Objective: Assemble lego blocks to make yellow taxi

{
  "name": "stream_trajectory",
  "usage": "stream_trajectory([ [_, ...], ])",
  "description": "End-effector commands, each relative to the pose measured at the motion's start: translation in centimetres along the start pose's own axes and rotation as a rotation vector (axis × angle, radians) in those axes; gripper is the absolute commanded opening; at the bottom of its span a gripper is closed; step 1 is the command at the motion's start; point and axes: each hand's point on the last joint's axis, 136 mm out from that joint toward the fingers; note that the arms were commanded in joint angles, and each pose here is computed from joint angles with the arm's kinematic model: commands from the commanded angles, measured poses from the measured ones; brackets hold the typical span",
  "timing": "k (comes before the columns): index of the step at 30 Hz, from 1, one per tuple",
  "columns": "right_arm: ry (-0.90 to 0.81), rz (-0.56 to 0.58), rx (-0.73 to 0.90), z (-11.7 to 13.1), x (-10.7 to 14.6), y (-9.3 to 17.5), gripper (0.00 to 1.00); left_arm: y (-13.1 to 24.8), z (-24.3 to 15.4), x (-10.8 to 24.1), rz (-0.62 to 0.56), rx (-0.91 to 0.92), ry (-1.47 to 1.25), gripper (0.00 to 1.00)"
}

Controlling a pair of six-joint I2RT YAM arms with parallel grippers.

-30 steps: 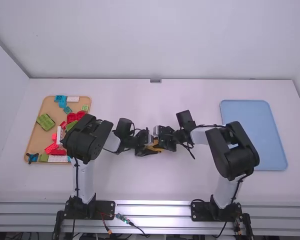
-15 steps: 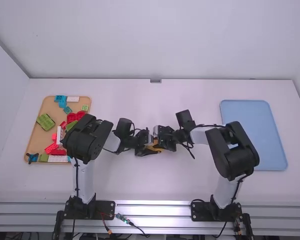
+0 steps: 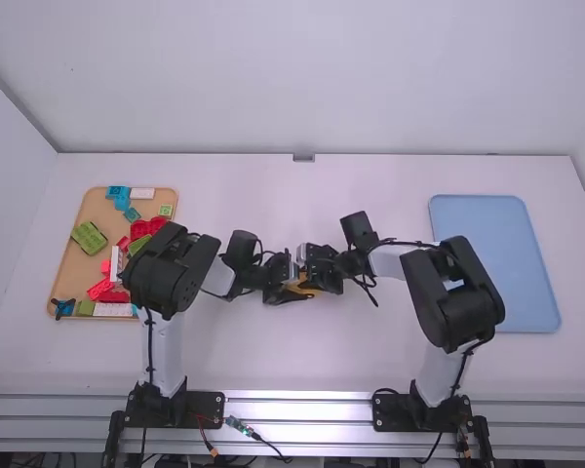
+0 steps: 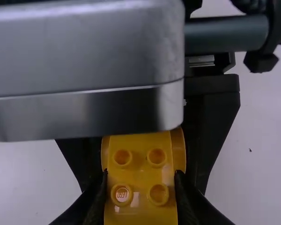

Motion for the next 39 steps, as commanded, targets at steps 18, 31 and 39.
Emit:
stream_trajectory([
  [18,-0.066,0.104,0.004,1.1,2.1,-0.7,0.34,-0.3,0.9,0.8,0.043,-0.034,0.012,0.34],
  [31,-0.079,0.082,0.009,0.7,2.0,-0.1,0.55,-0.3,0.9,0.8,0.042,-0.033,0.012,0.34],
  [39,-0.063,-0.046,-0.021,0.4,0.8,1.6,0.65,-0.3,0.9,0.9,0.044,-0.034,0.013,0.34],
])
Point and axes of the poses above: each hand's point on the last joint's axis, 136 mm out from that joint toward the fingers, its own y axis back along the fingers, its own z axis along the line the jaws close on, x = y × z, and after that the axes turned 7 degrees about -y, right-handed
